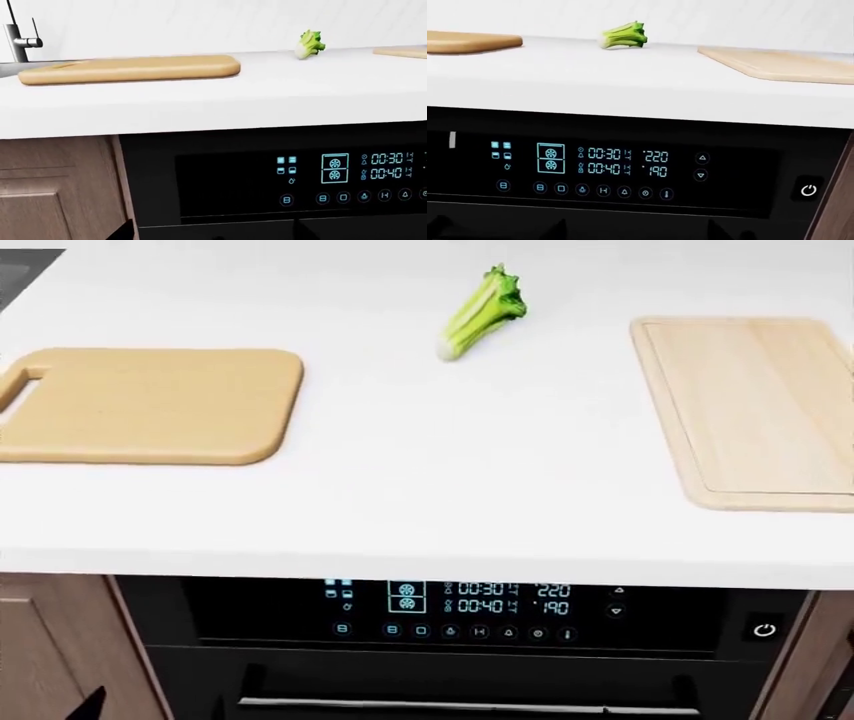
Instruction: Place the celery and the celery on separate cutting boards.
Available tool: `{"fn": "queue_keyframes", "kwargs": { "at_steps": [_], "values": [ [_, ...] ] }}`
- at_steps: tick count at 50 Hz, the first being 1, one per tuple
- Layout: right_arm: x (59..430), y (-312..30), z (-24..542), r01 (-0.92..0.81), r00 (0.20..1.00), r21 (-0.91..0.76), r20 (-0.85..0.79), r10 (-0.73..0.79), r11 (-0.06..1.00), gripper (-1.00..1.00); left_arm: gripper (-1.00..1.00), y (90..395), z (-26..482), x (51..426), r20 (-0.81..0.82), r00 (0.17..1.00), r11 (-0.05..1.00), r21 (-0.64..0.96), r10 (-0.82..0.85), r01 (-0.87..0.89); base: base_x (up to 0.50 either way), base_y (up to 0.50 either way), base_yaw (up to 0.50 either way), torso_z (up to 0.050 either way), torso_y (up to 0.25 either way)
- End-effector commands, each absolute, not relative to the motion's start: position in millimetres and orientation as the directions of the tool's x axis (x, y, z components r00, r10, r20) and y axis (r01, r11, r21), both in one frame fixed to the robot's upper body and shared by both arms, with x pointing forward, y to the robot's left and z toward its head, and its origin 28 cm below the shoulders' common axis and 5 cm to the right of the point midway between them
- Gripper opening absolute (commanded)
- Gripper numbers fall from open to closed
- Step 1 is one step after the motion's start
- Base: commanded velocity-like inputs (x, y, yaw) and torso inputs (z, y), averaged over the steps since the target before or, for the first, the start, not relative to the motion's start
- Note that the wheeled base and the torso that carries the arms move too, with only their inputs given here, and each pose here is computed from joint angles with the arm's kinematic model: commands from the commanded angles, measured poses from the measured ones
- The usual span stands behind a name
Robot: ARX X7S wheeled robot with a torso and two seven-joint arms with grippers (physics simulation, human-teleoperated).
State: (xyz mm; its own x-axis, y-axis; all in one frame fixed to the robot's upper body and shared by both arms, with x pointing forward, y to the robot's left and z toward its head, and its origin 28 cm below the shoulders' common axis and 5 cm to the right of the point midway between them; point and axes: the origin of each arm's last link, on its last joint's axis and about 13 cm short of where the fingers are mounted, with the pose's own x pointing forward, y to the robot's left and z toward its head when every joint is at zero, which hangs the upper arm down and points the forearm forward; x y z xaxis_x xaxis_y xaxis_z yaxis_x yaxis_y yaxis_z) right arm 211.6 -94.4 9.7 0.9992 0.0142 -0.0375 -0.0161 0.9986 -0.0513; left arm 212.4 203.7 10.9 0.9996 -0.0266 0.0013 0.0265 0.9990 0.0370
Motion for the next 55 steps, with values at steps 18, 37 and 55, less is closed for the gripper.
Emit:
{"fn": "queue_keyframes", "kwargs": {
  "at_steps": [18,37,55],
  "values": [
    [211.2,-93.6,10.3,-0.021,0.999,-0.053,-0.035,0.019,0.998,1.00,1.00,197.5,14.7,216.8,0.024,0.998,0.996,0.063,-0.058,0.056,0.00,0.00,0.00,0.050,0.000],
    [218.9,-130.6,118.1,0.058,0.995,-0.047,0.081,-0.054,0.997,1.00,1.00,216.4,116.2,206.3,0.039,0.994,0.995,-0.019,-0.099,0.100,0.00,0.00,0.00,0.026,0.000],
    [207.1,-177.1,171.6,0.279,0.960,-0.068,0.027,-0.277,0.958,1.00,1.00,230.6,171.8,219.7,0.046,0.996,0.995,0.063,-0.077,0.074,0.00,0.00,0.00,0.000,0.000]
  ]
}}
